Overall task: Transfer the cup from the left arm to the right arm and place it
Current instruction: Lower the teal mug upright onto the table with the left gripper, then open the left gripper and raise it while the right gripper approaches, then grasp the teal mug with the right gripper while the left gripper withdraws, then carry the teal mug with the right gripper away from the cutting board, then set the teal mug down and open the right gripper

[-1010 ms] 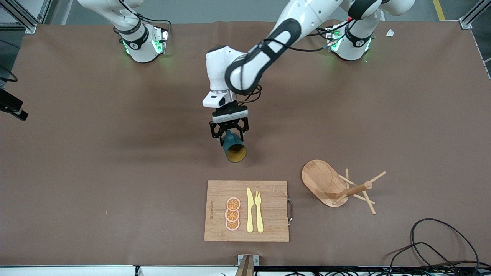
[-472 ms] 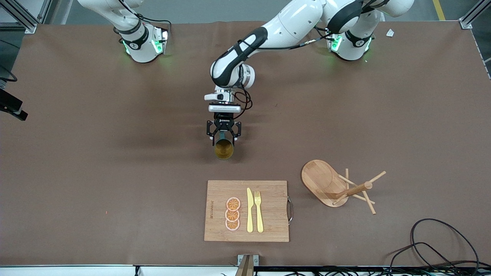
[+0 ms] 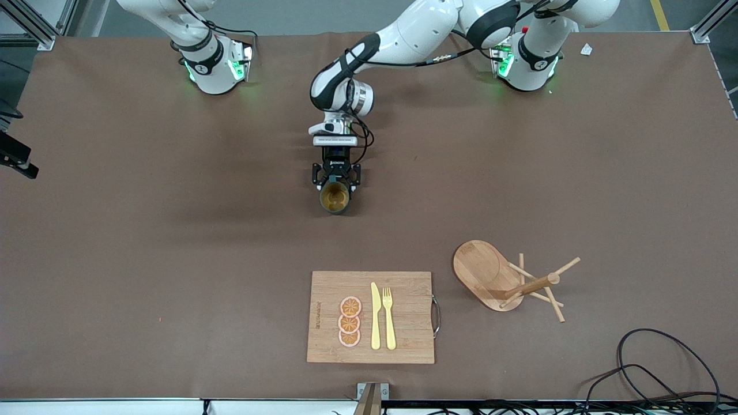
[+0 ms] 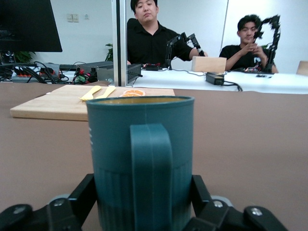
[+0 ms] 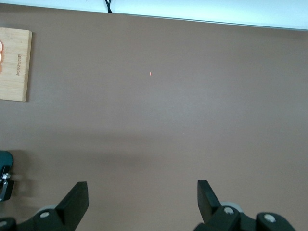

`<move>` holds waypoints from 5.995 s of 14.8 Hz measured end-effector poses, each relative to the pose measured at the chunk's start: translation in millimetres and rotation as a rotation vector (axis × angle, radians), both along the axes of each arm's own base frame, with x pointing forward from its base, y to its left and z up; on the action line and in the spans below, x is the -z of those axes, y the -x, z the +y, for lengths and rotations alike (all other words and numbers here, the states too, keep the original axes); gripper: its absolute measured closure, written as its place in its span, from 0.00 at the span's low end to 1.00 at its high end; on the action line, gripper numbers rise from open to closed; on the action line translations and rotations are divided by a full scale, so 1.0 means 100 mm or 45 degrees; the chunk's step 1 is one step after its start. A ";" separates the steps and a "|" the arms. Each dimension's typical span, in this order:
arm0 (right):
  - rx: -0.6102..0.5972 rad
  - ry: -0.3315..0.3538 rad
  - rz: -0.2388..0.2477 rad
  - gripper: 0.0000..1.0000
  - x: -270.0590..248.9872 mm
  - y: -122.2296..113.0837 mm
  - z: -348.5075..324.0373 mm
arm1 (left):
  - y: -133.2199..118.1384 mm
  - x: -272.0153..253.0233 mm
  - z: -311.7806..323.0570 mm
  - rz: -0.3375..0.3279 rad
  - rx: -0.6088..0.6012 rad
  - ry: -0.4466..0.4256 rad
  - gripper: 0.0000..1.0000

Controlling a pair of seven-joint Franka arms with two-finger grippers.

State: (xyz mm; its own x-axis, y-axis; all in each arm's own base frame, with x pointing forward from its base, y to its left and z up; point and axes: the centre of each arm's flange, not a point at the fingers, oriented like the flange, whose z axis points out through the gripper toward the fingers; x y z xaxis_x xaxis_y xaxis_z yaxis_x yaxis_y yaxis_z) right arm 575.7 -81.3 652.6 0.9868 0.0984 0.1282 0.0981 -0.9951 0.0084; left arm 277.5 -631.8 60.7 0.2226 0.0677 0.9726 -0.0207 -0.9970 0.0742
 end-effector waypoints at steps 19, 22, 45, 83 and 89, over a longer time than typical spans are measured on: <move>0.214 -0.082 0.380 0.00 2.93 -0.62 1.87 | -1.20 -4.63 1.05 1.183 -0.790 0.426 0.00; 0.361 -0.079 0.390 0.00 3.29 -0.41 2.22 | -1.90 -4.92 1.88 1.345 -0.774 0.416 0.00; 0.798 -0.193 0.320 0.84 4.18 0.71 4.98 | -2.61 -6.05 5.58 1.692 0.006 -0.178 0.00; 0.035 -0.052 0.065 0.00 1.60 -0.99 0.91 | -2.31 -6.02 5.44 1.718 0.119 -0.278 0.00; 0.169 -0.066 0.110 0.00 0.80 -0.53 0.78 | -2.32 -6.02 5.43 1.715 0.121 -0.280 0.00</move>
State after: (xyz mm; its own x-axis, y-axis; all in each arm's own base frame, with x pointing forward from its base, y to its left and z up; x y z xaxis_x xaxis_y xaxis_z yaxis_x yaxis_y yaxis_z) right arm 628.6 -3.1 572.3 0.9983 -0.0378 0.0439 -0.0358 -0.9983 -0.0457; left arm 509.1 -88.9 662.9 0.9918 -0.1271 -0.0099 -0.1275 -0.9896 -0.0670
